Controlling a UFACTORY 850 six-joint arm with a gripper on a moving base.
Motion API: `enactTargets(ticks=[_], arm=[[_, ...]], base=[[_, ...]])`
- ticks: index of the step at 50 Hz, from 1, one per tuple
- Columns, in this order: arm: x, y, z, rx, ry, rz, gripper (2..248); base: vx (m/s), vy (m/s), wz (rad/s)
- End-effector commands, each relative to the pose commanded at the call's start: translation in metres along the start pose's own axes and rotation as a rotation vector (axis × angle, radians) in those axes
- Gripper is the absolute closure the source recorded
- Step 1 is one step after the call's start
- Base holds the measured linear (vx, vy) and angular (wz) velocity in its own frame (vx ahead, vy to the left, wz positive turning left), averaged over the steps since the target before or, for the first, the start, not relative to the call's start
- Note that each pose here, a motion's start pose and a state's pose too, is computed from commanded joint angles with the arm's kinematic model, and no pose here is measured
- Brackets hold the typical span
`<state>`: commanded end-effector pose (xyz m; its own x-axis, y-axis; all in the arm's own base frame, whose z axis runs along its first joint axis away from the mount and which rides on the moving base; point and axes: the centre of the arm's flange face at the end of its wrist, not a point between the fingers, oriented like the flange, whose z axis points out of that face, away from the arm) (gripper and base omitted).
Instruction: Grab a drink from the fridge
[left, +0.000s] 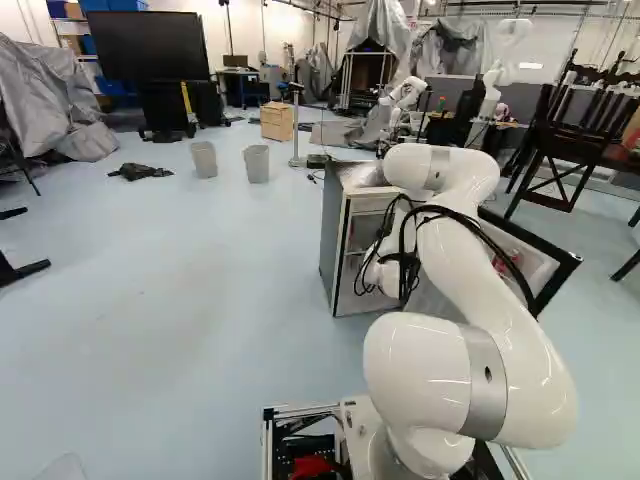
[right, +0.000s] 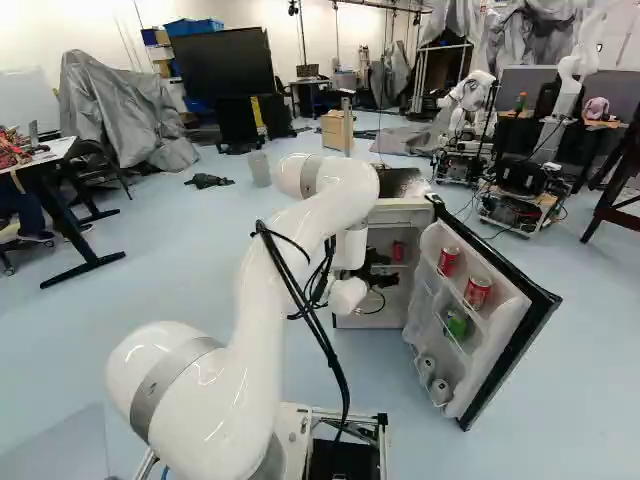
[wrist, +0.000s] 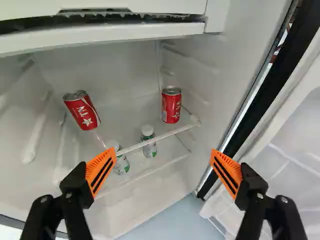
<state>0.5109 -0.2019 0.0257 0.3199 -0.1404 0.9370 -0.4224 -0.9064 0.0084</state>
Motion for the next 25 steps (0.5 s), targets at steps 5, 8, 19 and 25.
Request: enactTargets(ticks=[5, 8, 19, 25], arm=[[-0.001, 0.0, 0.006, -0.014, -0.009, 0.004, 3], [-0.002, 0.001, 0.01, -0.022, -0.014, 0.007, 3], [-0.005, 0.001, 0.021, -0.051, -0.035, 0.017, 3], [-0.001, 0.0, 0.025, -0.065, -0.045, 0.024, 3]], base=[[0.0, 0.0, 0.0], [0.0, 0.0, 0.0], [0.0, 0.0, 0.0], [0.0, 0.0, 0.0]])
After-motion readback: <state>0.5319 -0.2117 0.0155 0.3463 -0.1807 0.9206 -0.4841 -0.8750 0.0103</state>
